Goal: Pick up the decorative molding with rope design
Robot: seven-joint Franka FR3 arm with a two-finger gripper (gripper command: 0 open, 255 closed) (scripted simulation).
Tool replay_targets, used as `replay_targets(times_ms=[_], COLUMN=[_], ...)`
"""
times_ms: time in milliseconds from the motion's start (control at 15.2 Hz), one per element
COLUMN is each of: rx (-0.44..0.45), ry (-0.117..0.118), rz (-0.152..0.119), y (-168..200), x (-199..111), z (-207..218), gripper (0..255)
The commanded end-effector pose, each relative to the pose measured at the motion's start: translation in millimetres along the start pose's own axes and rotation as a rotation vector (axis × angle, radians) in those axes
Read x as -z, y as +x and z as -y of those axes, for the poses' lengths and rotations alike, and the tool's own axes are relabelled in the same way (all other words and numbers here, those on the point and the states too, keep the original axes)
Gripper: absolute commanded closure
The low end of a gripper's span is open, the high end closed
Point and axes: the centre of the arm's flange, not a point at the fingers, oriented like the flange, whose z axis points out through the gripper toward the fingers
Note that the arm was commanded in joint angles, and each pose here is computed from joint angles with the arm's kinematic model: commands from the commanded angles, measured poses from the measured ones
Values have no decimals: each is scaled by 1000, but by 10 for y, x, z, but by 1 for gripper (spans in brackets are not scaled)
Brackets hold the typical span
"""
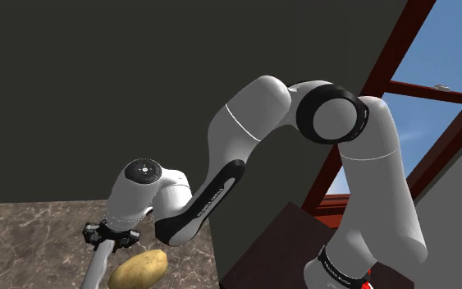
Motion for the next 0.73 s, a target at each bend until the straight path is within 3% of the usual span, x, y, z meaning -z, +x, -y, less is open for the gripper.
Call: replay_targets(times_ms=[0, 660], rx=[0, 0], ry=[0, 0], rz=[0, 0], y=[17, 64], x=[97, 497], z=[41, 191], gripper=[255, 255])
